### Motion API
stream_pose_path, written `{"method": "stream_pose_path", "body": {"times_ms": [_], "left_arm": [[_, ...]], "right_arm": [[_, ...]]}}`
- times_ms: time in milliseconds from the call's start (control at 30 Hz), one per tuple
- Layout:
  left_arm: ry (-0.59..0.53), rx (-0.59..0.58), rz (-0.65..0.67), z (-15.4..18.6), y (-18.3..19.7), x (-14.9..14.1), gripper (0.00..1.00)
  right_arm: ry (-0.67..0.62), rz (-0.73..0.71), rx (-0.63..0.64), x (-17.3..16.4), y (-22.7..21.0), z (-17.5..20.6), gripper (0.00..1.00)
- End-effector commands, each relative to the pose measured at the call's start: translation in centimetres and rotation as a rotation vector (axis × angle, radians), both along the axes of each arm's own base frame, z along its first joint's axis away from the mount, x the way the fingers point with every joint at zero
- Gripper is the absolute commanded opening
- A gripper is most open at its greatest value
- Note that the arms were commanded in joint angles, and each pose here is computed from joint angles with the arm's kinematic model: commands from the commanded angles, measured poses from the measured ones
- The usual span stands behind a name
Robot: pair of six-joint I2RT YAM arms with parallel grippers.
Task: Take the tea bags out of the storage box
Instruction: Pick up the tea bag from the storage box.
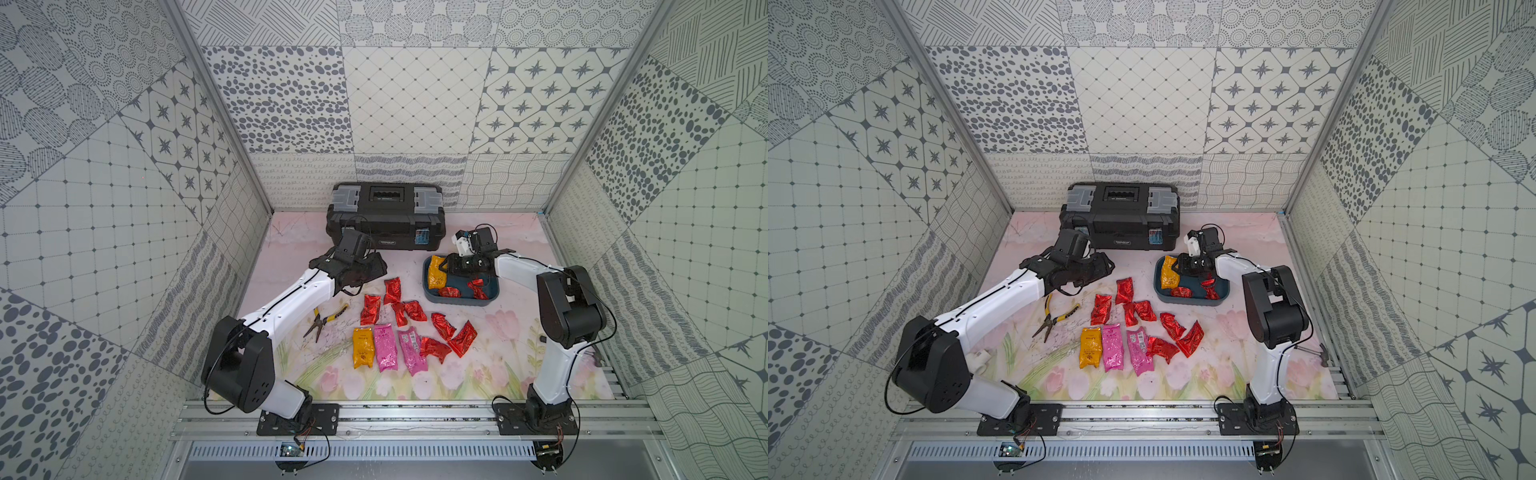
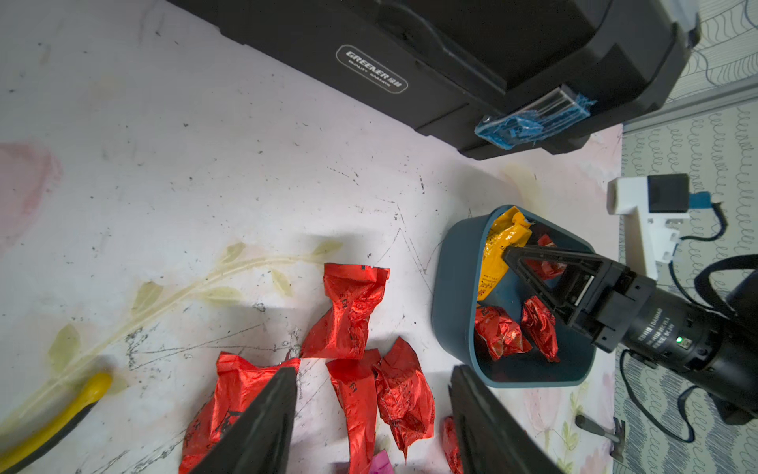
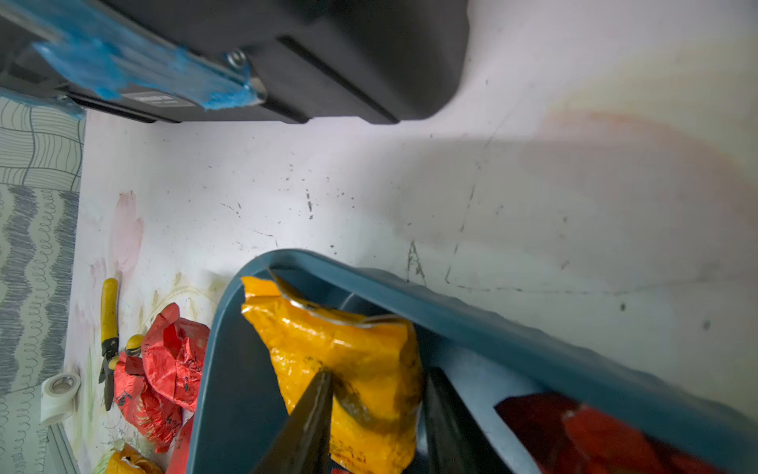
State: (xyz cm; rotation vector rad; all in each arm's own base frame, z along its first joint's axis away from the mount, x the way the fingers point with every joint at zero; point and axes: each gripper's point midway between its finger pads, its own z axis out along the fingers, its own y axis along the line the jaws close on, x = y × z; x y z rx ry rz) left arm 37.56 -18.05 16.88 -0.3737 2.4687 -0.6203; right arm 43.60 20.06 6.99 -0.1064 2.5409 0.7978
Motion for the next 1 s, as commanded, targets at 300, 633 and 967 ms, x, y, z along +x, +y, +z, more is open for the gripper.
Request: {"method": "stream_pose_path", "body": {"times_ms": [300, 633, 967], "left_arm": [[-0.066, -0.042, 0.065, 1.8, 1.4, -0.3, 0.64], [-0.025, -0.024, 0.145, 0.7, 3.6, -2.0, 0.63], [0.015, -0.007, 0.394, -0.9, 9.5, -4.7, 0.63]], "right_arm": [[-0.067, -0.012, 0.089, 0.2, 0.7, 2.0, 0.02], [-0.154, -0.070, 0.056, -1.6, -1.1, 7.4, 0.00], [-0.203, 0.010, 0.114, -6.2, 5.8, 13.0, 0.00]]}}
